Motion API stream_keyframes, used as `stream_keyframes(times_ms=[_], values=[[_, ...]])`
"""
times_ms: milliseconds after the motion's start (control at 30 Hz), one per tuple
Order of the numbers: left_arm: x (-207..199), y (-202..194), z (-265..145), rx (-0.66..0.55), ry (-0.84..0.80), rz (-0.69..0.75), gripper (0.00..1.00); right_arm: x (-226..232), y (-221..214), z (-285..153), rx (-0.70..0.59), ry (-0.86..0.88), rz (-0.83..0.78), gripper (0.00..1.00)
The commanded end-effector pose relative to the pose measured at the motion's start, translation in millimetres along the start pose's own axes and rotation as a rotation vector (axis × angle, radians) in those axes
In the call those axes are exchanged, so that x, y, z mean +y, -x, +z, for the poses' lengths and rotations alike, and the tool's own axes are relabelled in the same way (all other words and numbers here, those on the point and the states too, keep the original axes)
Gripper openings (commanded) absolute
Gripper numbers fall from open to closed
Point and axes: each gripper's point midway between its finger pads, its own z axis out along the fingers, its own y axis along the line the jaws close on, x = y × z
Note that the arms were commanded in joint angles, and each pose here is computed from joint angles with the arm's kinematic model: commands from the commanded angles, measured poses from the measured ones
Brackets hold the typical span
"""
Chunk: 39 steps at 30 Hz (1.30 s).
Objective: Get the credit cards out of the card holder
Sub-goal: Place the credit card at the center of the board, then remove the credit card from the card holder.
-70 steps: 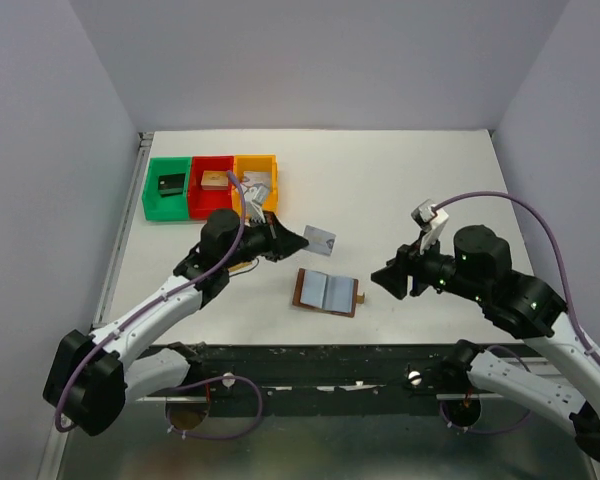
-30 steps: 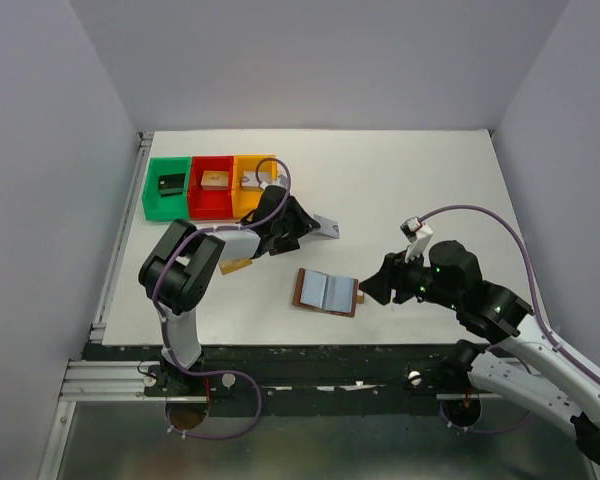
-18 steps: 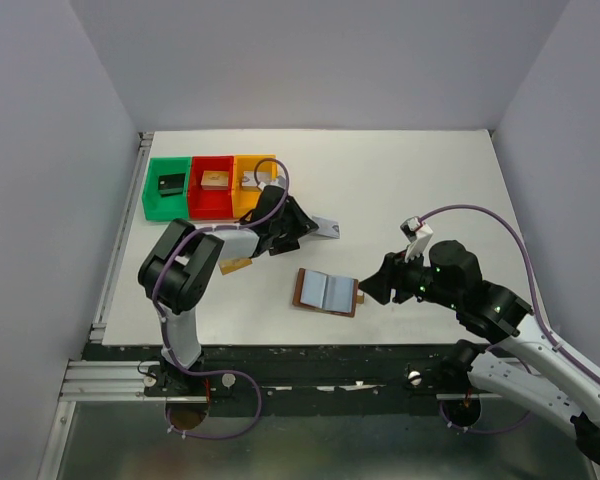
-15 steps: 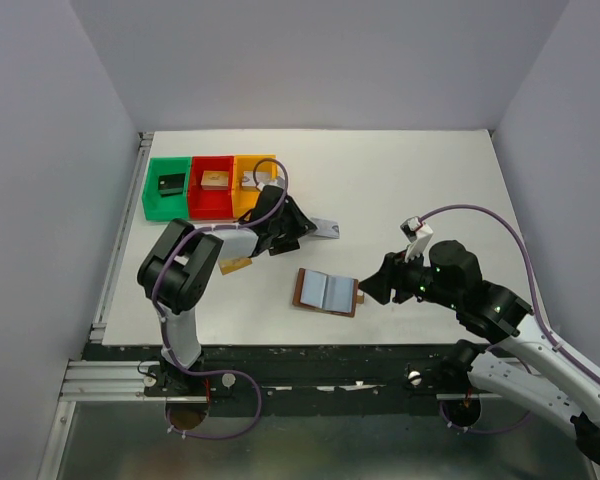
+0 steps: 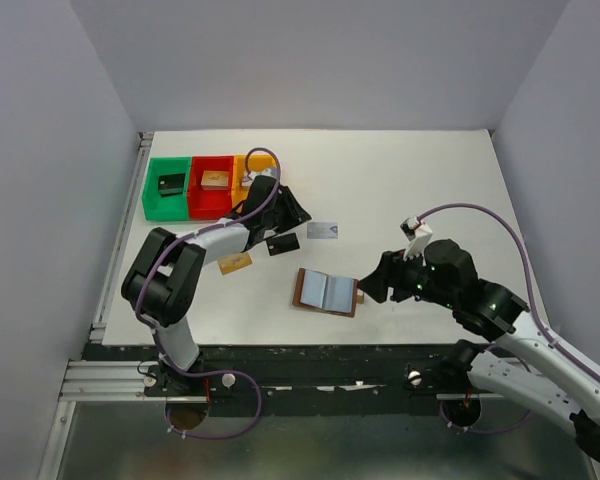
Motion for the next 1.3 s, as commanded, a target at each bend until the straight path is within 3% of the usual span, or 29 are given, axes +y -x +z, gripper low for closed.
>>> stream_keyframes(times_ms=[0, 200, 333, 433, 567, 633, 1033, 1267], values=[[-15.7, 31.4, -32.3, -0.100, 0.028, 0.061, 0.50, -30.9, -11.8, 8.6, 0.015, -0.166, 0.085, 0.69], [-4.6, 35.1, -80.5, -0.176, 0.205, 0.181, 0.61, -37.2, -25.7, 20.9, 0.099, -0.181, 0.021, 0.71], [15.8, 20.2, -112.7, -0.158, 0.350, 0.090, 0.99, -45.6, -43.1, 31.3, 0.181, -0.208, 0.012, 0.70], [25.7, -1.3, -122.6, -0.102, 0.347, 0.022, 0.99, -54.0, -58.1, 42.5, 0.237, -0.232, 0.010, 0.68], [1.0, -29.1, -134.0, -0.079, 0.075, 0.031, 0.97, -70.6, -74.3, 51.1, 0.297, -0.321, 0.039, 0.65], [-2.2, -39.2, -144.0, -0.101, 0.015, 0.056, 0.94, -77.3, -78.9, 53.9, 0.309, -0.353, 0.047, 0.65], [-0.6, -77.7, -170.7, -0.112, -0.063, 0.166, 0.84, -97.6, -94.9, 85.7, 0.395, -0.457, 0.043, 0.57], [-8.9, -80.0, -176.3, -0.124, -0.090, 0.224, 0.82, -106.1, -95.3, 93.9, 0.412, -0.501, 0.026, 0.52]])
